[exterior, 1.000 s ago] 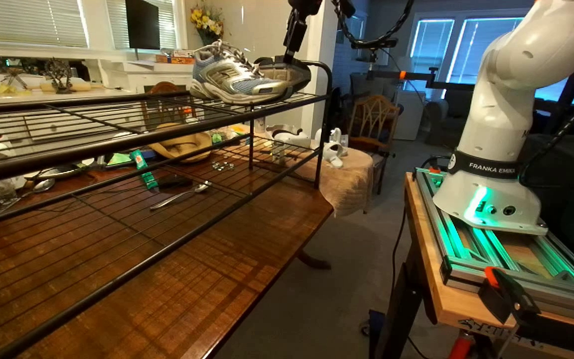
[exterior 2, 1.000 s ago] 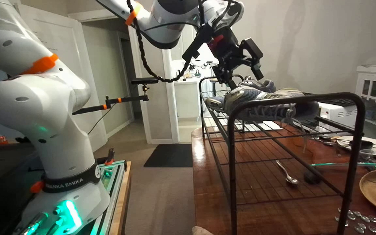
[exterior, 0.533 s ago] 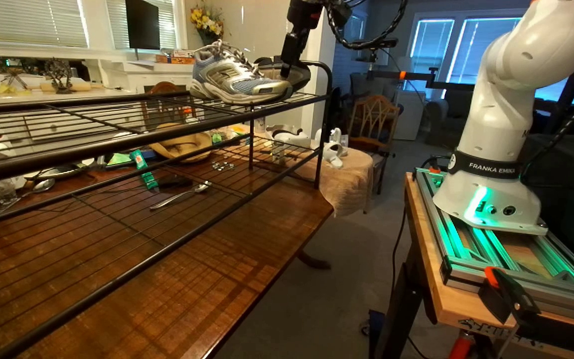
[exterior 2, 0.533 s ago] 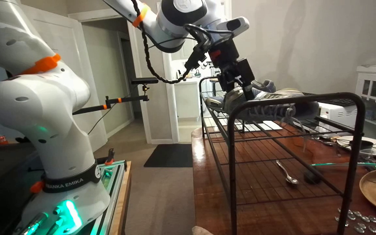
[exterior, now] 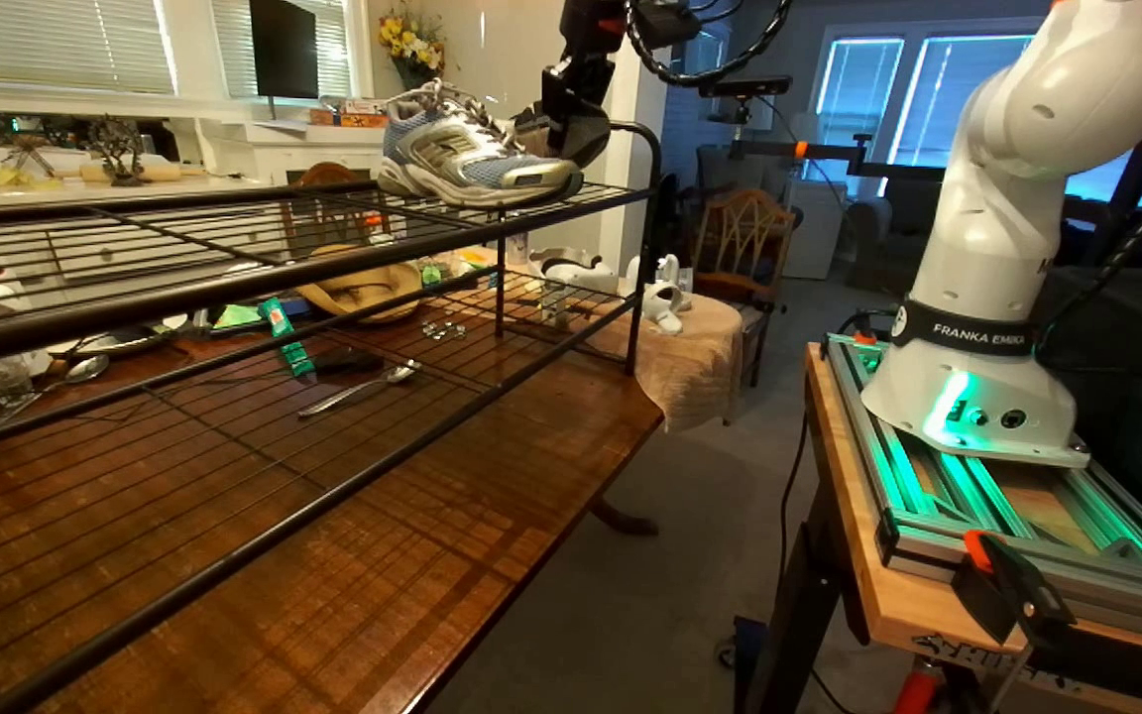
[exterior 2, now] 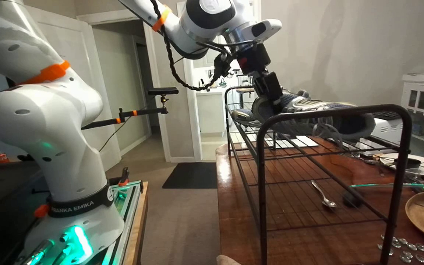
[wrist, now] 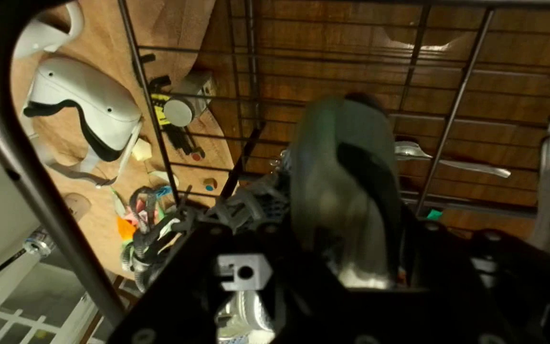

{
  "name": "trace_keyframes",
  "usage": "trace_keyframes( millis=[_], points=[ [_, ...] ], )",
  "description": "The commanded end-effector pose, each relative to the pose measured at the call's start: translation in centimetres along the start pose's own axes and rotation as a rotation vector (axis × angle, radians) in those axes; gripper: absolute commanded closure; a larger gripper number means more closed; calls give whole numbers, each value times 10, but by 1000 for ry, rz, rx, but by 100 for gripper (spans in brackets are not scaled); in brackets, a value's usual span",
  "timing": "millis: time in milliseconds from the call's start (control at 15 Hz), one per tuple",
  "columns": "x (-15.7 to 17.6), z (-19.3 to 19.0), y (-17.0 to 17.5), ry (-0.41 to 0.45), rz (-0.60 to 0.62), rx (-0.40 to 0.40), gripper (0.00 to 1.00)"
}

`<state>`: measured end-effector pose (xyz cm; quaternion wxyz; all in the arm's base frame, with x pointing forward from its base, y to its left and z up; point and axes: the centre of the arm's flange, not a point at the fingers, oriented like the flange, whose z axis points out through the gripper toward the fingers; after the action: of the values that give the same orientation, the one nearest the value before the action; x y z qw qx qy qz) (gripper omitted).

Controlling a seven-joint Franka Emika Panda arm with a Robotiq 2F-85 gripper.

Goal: Twist the shoe on the shelf

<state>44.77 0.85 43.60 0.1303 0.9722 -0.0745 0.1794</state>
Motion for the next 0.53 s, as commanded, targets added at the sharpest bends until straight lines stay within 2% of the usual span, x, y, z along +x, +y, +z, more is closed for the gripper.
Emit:
trace_keyframes(
  millis=[0, 133, 467],
  points=[
    [12, -21, -10, 31, -167, -90, 87],
    [15, -27, -17, 12, -282, -91, 94],
    [10, -29, -35, -31, -561, -72, 92]
  ],
)
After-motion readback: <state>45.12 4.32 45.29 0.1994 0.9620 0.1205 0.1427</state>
